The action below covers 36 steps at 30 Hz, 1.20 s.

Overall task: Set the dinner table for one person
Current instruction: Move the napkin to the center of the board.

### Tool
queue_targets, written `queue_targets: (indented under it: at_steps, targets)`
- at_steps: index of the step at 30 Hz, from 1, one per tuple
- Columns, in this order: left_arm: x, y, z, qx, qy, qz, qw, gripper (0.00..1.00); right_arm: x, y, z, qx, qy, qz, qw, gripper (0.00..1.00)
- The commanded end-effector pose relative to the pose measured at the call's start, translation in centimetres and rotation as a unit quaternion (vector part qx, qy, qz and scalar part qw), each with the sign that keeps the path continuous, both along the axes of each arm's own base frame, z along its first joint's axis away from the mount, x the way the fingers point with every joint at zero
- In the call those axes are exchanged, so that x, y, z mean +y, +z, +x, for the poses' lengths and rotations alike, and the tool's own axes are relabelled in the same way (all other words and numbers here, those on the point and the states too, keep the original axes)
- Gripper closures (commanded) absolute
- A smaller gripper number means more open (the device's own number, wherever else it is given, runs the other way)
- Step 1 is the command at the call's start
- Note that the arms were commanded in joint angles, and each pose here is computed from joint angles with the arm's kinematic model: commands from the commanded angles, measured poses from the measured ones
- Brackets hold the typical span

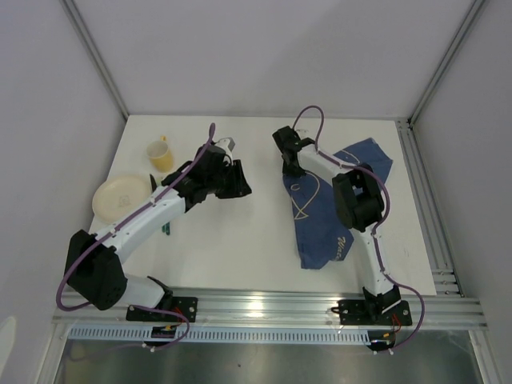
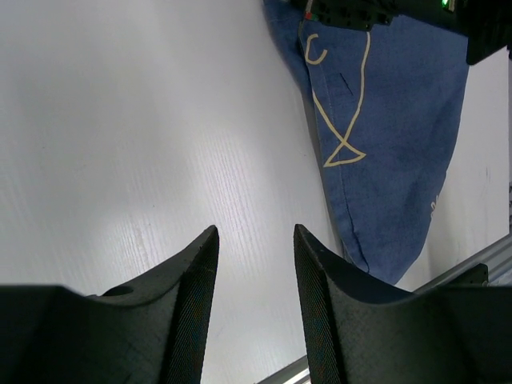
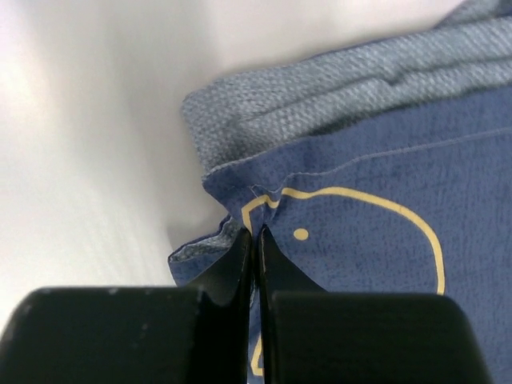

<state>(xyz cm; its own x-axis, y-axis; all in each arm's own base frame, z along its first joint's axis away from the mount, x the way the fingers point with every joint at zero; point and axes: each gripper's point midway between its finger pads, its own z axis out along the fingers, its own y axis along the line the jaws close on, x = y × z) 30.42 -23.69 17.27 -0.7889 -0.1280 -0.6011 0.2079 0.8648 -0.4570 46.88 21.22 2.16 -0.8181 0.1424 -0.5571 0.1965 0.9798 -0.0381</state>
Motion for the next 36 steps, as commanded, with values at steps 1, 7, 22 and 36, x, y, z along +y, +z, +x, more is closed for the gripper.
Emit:
queue_targets:
  at_steps: [1, 7, 22, 36]
  targets:
    - [0.5, 1.2, 0.1, -0.025, 0.004, -0.001, 1.0, 0.54, 4.8, -3.3, -2.0, 0.076, 0.109, 0.026, 0.991, 1.0]
    - [2.7, 2.1, 0.6, -0.042, 0.06, 0.029, 0.997, 0.54, 11.9, -2.5, -5.2, 0.105, 0.26, 0.038, 0.959, 1.0]
    - [8.4, 5.4, 0.4, -0.125, 0.167, 0.067, 0.976, 0.53, 15.3, 1.6, -20.8, 0.27, 0.44, 0.233, 0.824, 0.99]
    - [9.2, 5.3, 0.8, -0.133, 0.181, 0.087, 0.971, 0.52, 16.2, 7.4, -29.2, 0.258, 0.537, 0.213, 0.775, 0.96]
